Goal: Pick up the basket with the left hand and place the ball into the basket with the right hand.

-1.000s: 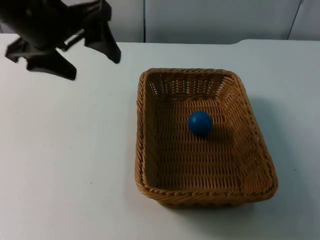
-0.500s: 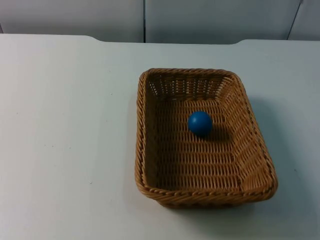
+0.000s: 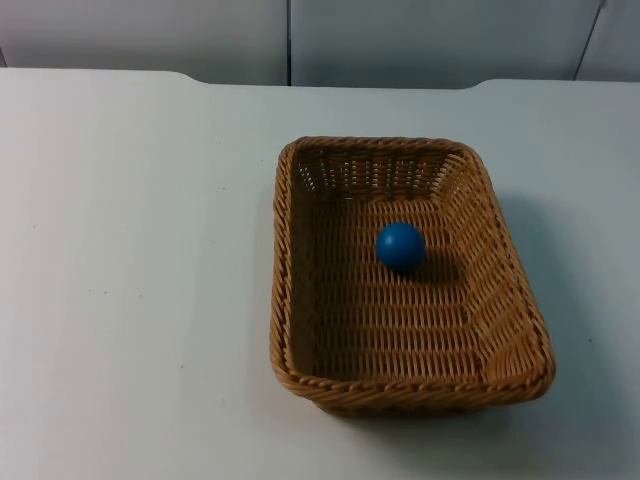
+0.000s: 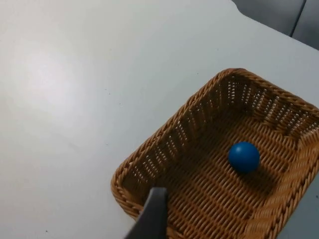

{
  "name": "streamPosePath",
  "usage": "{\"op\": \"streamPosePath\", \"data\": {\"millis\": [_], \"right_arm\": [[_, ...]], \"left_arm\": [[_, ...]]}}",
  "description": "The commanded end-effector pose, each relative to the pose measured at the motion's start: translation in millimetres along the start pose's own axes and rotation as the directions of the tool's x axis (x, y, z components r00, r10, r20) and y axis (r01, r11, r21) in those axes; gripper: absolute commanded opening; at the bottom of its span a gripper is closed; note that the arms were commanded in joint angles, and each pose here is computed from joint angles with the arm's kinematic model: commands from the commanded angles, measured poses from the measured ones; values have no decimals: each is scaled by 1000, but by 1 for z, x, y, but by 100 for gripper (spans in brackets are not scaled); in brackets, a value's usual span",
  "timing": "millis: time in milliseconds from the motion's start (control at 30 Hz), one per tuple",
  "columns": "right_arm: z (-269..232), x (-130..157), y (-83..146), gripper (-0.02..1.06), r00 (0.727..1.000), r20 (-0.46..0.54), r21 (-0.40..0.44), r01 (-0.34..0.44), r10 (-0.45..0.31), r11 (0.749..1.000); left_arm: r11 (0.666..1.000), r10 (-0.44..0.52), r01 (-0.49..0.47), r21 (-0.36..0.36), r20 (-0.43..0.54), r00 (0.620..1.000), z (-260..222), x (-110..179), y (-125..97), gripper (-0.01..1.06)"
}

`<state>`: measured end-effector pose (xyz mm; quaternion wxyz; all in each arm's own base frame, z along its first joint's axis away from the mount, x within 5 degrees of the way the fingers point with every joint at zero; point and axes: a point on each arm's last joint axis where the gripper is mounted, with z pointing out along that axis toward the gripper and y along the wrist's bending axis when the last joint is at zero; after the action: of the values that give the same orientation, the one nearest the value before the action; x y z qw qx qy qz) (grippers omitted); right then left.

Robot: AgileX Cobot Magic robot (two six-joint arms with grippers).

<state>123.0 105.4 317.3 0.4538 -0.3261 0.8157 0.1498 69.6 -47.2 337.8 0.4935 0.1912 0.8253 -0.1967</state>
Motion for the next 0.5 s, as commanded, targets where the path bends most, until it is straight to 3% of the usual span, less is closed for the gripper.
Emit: {"op": "streamPosePath", "data": {"millis": [0, 100, 300, 467], "right_arm": [[-12, 16, 3, 84, 999, 48, -17, -23, 24, 1000], [-25, 26, 3, 84, 997, 78, -19, -28, 29, 999], [-63, 51, 3, 84, 995, 96, -15, -23, 24, 1000], [-84, 67, 4, 84, 995, 97, -15, -23, 24, 1000]], "left_arm": [[1000, 2, -2, 9, 19, 1000, -12, 20, -6, 80], [1000, 8, -8, -3, 42, 999, -23, 32, -9, 80], [988, 17, -7, -157, 59, 998, -52, 60, -7, 80], [976, 37, -18, -219, 87, 996, -66, 74, -7, 80]]}}
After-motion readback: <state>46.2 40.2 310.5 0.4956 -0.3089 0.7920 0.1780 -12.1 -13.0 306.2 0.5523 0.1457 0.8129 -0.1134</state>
